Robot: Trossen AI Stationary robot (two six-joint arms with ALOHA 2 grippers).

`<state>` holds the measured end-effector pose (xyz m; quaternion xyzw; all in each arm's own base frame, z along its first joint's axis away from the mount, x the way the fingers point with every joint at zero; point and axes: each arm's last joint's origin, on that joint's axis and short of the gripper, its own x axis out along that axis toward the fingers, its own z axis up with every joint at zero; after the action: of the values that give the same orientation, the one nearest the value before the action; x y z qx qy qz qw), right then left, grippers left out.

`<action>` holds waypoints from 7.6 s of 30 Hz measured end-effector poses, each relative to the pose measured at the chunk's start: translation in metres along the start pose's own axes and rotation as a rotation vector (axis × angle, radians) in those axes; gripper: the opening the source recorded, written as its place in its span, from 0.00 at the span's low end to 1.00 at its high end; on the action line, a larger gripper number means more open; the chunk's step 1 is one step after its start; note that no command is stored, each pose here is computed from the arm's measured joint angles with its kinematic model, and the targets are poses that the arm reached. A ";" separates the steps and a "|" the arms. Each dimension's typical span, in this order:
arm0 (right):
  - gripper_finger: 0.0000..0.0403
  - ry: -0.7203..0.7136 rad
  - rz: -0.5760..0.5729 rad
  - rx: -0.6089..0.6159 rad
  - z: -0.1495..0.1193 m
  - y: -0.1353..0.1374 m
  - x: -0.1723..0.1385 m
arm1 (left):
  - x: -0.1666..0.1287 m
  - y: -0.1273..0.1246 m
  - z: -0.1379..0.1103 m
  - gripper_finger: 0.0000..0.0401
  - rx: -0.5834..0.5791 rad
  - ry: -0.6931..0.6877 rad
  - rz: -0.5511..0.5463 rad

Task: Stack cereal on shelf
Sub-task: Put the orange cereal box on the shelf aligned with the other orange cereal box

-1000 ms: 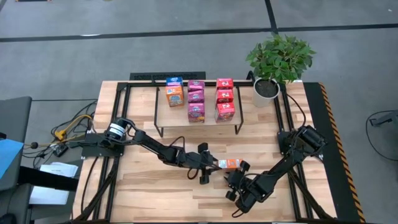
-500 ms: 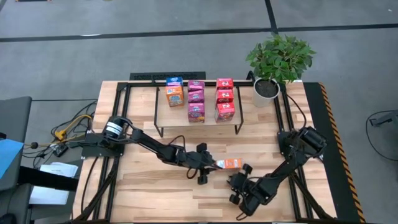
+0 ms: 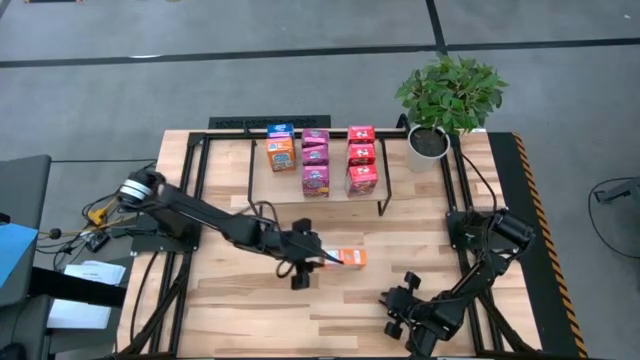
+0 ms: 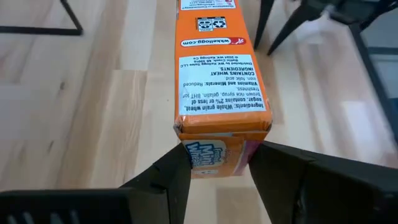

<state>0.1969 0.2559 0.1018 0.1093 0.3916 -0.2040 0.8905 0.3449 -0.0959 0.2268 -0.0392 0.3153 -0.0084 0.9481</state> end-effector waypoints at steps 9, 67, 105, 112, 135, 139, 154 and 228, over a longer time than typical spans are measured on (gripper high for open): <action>0.30 -0.001 -0.006 -0.008 0.002 -0.001 0.002 | -0.094 0.012 0.016 0.35 -0.083 0.026 0.000; 0.29 -0.009 -0.004 -0.003 0.007 0.000 0.007 | -0.181 0.113 0.085 0.35 0.257 0.707 0.419; 0.03 -0.475 -0.385 -0.439 0.254 -0.086 0.043 | -0.186 0.095 0.085 0.35 0.315 0.680 0.376; 0.11 -0.466 -0.379 -0.423 0.261 -0.097 0.049 | -0.186 0.095 0.085 0.35 0.316 0.680 0.375; 0.06 -0.646 -0.347 -0.545 0.291 -0.067 0.014 | -0.186 0.095 0.085 0.35 0.316 0.680 0.376; 0.03 -0.556 -0.587 -0.674 0.293 -0.051 -0.013 | -0.186 0.095 0.085 0.35 0.314 0.679 0.377; 0.03 -0.306 -0.631 -0.449 0.225 -0.081 -0.026 | -0.185 0.095 0.085 0.35 0.336 0.685 0.364; 0.01 -0.626 -0.211 -0.097 0.177 -0.126 -0.035 | -0.185 0.095 0.085 0.35 0.340 0.686 0.366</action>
<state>0.2340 0.0904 0.2419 -0.0424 0.1173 -0.3001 0.9457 0.2463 0.0122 0.3974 0.1796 0.6086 0.0957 0.7670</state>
